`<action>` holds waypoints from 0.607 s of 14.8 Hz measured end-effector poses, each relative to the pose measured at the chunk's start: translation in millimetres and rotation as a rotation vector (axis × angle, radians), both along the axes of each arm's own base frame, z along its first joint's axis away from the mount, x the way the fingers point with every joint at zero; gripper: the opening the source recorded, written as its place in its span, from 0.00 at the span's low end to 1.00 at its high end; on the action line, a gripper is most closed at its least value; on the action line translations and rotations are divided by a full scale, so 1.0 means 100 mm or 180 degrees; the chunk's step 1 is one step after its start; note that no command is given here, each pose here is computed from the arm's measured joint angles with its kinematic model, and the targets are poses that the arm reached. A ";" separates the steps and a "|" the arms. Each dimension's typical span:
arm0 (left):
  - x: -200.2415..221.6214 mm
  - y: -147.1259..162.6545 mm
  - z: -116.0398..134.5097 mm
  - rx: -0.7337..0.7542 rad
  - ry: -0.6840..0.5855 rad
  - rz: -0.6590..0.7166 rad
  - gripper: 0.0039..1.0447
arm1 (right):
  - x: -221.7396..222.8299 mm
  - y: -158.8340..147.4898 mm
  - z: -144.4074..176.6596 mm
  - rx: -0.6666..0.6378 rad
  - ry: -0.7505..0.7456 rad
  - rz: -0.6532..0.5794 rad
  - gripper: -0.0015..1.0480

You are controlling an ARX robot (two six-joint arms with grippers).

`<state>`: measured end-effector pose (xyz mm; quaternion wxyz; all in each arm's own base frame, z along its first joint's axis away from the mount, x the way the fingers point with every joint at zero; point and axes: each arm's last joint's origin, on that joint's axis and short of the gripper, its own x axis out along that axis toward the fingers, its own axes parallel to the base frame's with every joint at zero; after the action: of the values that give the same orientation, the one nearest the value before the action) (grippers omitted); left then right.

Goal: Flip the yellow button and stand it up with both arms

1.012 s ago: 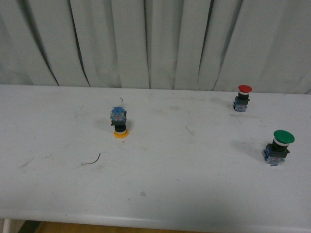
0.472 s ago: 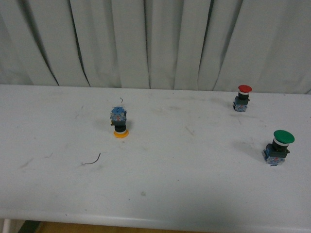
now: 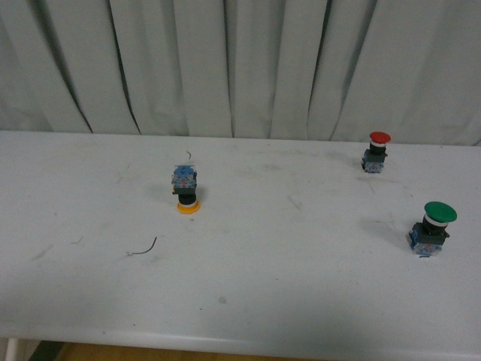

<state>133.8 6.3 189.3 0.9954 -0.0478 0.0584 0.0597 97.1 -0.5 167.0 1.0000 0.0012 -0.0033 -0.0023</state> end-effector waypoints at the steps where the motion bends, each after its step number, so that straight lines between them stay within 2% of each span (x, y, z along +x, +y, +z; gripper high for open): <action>1: 0.11 0.00 0.04 -0.0010 -0.0031 -0.0056 0.94 | 0.00 0.00 0.00 0.0000 -0.0002 0.0000 0.94; 3: 0.67 -0.06 0.19 -0.0013 -0.0143 -0.0324 0.94 | 0.00 0.00 0.00 0.0000 -0.0001 0.0001 0.94; 4: 1.08 -0.12 0.25 0.0018 -0.0064 -0.0458 0.94 | 0.00 0.00 0.00 0.0000 -0.0001 0.0000 0.94; 7: 1.97 -0.33 0.03 0.0037 0.0618 -0.0683 0.94 | 0.00 0.00 0.00 0.0000 -0.0001 0.0000 0.94; 9: 2.43 -0.48 -0.10 0.0041 0.0905 -0.0764 0.94 | 0.00 0.00 0.00 0.0000 -0.0001 0.0001 0.94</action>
<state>376.7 -41.3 179.0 0.9773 -0.0252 0.2034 -0.0530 97.1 -0.4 167.1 1.0000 0.0012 -0.0035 -0.0021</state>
